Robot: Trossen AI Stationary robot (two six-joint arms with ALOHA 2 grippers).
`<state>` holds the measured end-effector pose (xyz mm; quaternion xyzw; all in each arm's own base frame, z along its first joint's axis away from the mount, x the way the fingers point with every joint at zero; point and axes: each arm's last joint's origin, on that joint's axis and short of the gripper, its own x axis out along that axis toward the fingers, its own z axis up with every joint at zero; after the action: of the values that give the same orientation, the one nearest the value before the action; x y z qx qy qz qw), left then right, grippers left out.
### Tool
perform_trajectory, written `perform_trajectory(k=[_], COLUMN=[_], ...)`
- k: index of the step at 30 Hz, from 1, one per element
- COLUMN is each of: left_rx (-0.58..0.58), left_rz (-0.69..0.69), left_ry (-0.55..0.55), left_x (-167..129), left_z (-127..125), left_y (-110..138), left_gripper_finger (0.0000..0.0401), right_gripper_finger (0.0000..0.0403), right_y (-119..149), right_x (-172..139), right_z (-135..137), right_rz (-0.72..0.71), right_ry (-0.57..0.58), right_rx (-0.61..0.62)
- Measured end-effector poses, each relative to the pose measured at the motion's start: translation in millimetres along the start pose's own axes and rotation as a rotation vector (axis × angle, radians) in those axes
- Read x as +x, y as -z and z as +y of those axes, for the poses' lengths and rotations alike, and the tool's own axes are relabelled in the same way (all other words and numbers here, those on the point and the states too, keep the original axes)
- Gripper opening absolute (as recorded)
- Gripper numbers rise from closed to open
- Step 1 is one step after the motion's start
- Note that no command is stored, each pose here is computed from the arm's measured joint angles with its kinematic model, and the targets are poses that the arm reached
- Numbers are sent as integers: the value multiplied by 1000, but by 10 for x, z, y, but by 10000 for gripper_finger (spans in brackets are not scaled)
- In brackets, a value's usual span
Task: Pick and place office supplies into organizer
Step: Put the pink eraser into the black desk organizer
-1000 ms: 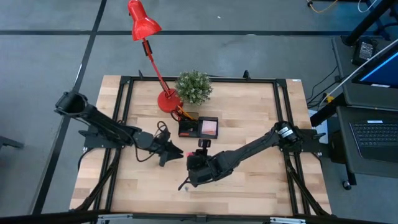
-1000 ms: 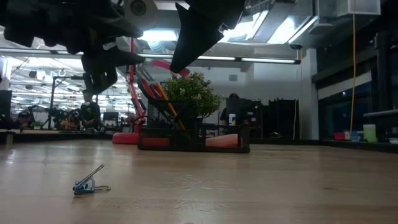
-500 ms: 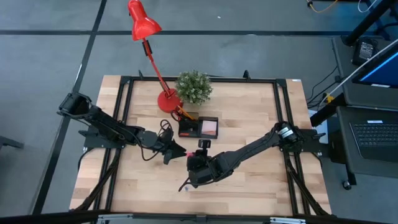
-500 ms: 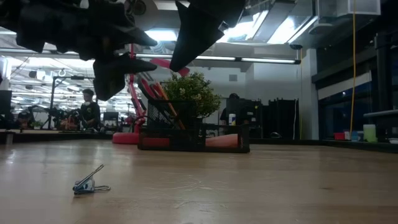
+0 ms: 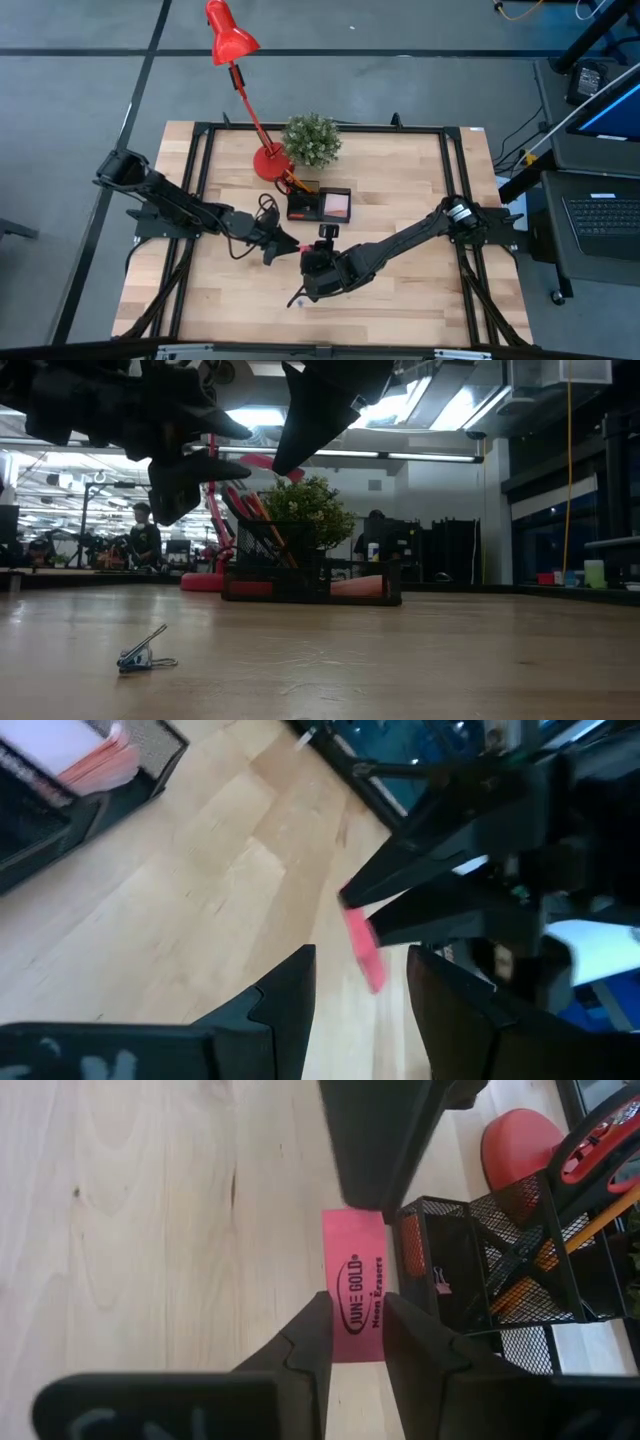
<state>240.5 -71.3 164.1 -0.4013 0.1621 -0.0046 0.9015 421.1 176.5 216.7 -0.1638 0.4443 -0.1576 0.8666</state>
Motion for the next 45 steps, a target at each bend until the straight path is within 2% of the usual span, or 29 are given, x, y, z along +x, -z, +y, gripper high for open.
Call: perform_trajectory(k=[8, 21, 38, 45], left_rx=[-5, -2, 25, 31], left_rz=[-23, -5, 0, 2], left_ry=[30, 7, 38, 11], left_x=[2, 44, 108, 109], left_z=[-27, 21, -75, -55], left_y=[-20, 26, -28, -19], left_gripper_finger=[152, 152, 152, 126], right_gripper_finger=[81, 81, 81, 81], right_y=[0, -15, -45, -50], right_x=[0, 2, 3, 4], right_z=[0, 0, -3, -13], right_rz=[0, -13, -43, -53], right_ry=[0, 2, 20, 52], right_rx=[0, 8, 6, 12])
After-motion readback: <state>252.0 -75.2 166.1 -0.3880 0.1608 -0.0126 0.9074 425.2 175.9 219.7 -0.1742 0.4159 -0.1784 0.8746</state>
